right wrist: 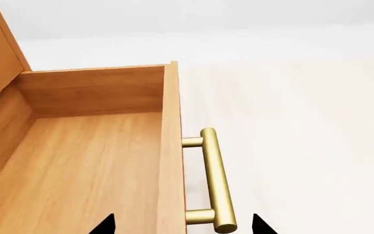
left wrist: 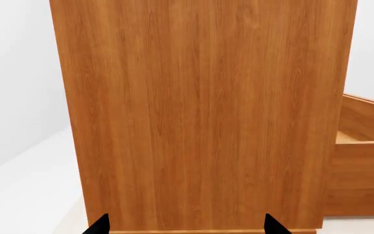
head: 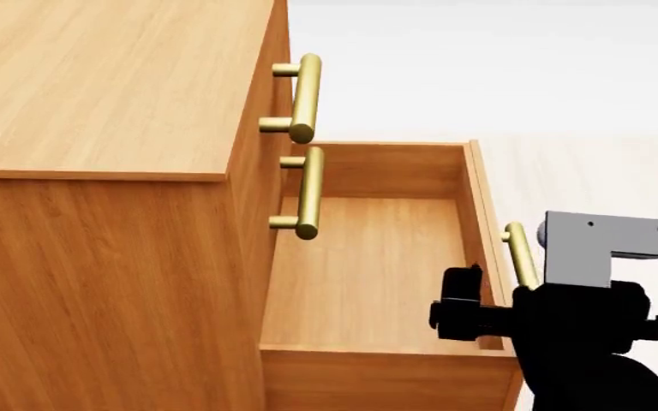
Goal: Put the bowl in the bottom drawer of the cabinet and close it.
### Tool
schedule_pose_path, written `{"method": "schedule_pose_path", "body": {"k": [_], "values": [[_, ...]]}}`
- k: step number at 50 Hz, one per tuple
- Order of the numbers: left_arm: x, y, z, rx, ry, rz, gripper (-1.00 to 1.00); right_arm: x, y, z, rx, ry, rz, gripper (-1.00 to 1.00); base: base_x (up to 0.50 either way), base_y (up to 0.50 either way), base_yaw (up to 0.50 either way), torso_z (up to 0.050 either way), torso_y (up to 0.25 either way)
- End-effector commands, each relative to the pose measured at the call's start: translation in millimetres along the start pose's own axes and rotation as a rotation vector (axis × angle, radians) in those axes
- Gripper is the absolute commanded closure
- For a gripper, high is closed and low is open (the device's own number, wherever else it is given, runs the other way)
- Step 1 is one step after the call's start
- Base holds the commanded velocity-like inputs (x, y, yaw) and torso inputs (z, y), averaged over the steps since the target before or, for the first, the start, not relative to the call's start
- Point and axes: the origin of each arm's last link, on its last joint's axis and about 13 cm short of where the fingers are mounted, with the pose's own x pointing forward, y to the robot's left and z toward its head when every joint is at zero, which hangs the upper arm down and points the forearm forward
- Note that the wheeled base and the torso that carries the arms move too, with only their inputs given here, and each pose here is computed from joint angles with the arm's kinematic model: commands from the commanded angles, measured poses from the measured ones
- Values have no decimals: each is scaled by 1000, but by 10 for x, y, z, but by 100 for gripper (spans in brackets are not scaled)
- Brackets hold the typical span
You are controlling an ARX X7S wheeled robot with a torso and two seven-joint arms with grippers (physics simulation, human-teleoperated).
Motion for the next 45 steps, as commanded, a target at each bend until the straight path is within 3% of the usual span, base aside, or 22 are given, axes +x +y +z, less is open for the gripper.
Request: {"method": "schedule_pose_path", "body": {"k": [1, 17, 45], "values": [[3, 1, -3, 0, 0, -1, -100, -158, -47, 127, -19, -116, -40, -100, 0, 0, 0, 0, 0], [11, -2, -16, 4, -1, -1, -100, -461, -247, 437, -50, -266, -258, -100, 0, 0, 0, 0, 0], [30, -9, -114, 3, -1, -1, -100, -504, -533, 403, 29, -234, -559, -100, 0, 0, 0, 0, 0]]}}
